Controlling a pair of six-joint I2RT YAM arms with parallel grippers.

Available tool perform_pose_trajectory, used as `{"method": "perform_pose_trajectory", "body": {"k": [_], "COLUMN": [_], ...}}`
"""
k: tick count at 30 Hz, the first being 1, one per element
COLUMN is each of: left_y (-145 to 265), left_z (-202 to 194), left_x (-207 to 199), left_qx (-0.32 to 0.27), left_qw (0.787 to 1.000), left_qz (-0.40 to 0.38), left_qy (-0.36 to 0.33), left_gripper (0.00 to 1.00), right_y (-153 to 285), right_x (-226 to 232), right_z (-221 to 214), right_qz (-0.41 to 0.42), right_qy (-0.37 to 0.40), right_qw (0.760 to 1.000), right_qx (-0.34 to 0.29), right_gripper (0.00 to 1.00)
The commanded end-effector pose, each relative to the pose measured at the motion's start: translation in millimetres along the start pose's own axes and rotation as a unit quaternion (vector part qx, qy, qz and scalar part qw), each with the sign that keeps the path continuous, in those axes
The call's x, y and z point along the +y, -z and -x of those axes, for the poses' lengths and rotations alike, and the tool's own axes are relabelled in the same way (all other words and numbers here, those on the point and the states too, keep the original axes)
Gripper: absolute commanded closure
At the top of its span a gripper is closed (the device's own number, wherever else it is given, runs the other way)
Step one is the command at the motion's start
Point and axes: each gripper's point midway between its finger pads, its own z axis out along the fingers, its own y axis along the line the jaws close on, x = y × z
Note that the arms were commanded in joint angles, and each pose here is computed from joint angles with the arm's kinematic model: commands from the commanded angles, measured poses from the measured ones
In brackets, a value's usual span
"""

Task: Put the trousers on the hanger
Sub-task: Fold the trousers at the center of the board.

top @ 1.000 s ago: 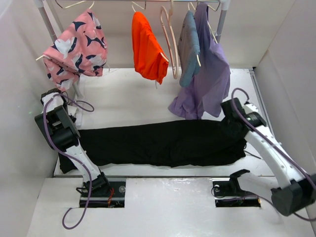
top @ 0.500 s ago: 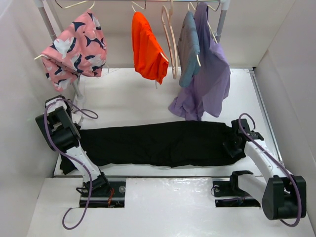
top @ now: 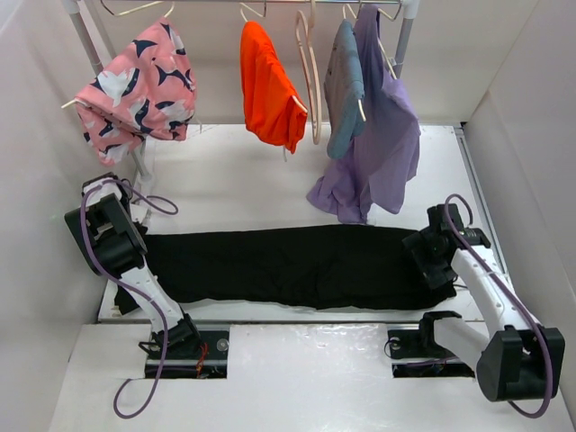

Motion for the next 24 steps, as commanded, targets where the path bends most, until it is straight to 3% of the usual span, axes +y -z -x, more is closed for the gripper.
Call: {"method": "perform_pose_trajectory", "body": {"k": [1, 8, 16, 20, 21, 24], "left_y": [22, 36, 20, 13, 9, 6], "left_z": [10, 18, 9, 6, 5, -1], "left_x": [4, -4, -27, -33, -35, -36], "left_qx": [-0.038, -0.060, -0.043, -0.041, -0.039, -0.026], "left_qw": [0.999, 0.998, 0.998, 0.998, 0.998, 0.998], "left_qz": [0.010, 0.015, -0.013, -0.015, -0.016, -0.015], "left_qy": [0.004, -0.020, -0.050, -0.051, -0.051, -0.054], "left_gripper": [0.51, 0.51, 0.51, 0.51, 0.51, 0.51], "right_y": [12, -12, -44, -43, -43, -41], "right_x": [-9, -22, -26, -23, -23, -21], "right_z": [-9, -62, -70, -70, -70, -73], "right_qz": [-0.025, -0.072, -0.119, -0.107, -0.107, -0.100], "right_qy": [-0.020, 0.009, 0.001, 0.034, 0.034, 0.045], "right_qw": [0.999, 0.990, 0.984, 0.985, 0.985, 0.985], "right_qx": [0.029, 0.123, 0.135, 0.132, 0.132, 0.132], "right_gripper": [0.00, 0.00, 0.00, 0.16, 0.35, 0.59]}}
